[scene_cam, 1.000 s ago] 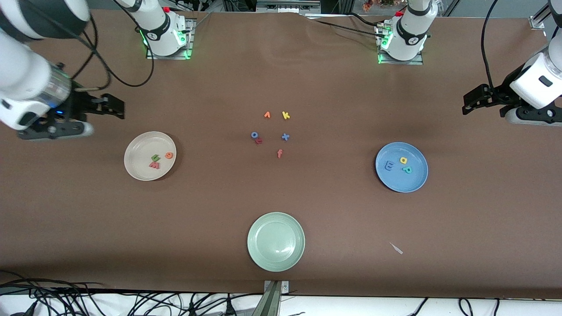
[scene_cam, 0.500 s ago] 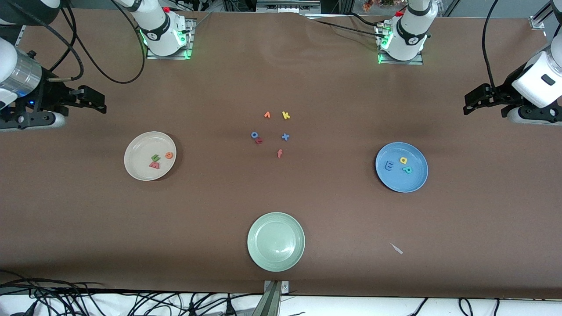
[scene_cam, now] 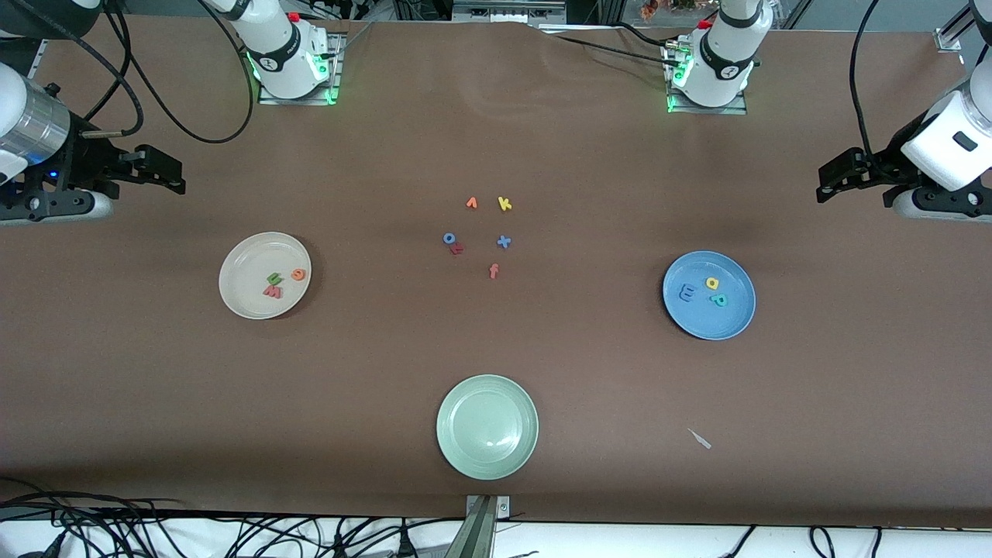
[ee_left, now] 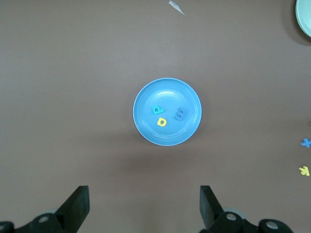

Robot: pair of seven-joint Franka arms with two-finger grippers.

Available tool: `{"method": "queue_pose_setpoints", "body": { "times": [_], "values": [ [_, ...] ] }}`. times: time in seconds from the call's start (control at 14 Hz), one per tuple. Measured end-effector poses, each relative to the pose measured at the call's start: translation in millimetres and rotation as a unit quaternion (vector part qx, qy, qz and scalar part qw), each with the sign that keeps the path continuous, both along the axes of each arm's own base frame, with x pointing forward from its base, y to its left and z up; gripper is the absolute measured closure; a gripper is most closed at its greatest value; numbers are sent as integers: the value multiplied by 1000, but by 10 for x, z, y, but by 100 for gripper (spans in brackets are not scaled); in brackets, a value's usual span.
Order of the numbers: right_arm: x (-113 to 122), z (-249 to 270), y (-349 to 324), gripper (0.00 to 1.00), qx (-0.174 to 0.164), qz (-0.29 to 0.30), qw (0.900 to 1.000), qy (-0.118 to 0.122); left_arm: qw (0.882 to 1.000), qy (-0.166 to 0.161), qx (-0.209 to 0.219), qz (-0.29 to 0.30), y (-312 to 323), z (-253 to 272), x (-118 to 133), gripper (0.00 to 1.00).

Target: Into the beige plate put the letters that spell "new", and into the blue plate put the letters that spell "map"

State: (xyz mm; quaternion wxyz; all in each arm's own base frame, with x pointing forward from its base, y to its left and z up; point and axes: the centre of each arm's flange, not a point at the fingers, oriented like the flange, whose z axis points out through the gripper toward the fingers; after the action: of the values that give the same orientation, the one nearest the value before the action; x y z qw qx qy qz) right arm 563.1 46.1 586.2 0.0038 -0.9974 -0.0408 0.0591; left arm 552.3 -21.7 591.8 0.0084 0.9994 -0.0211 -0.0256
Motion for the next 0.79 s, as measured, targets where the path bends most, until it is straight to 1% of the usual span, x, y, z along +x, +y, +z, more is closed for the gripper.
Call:
{"method": "queue_pose_setpoints", "body": {
  "times": [0.36, 0.79],
  "values": [
    [12, -54, 12, 0, -1, 1, 1000, 6, 1000, 0, 0, 0, -1, -1, -1, 0],
    [15, -62, 6, 0, -1, 0, 1000, 6, 1000, 1, 0, 0, -1, -1, -1, 0]
  ]
}}
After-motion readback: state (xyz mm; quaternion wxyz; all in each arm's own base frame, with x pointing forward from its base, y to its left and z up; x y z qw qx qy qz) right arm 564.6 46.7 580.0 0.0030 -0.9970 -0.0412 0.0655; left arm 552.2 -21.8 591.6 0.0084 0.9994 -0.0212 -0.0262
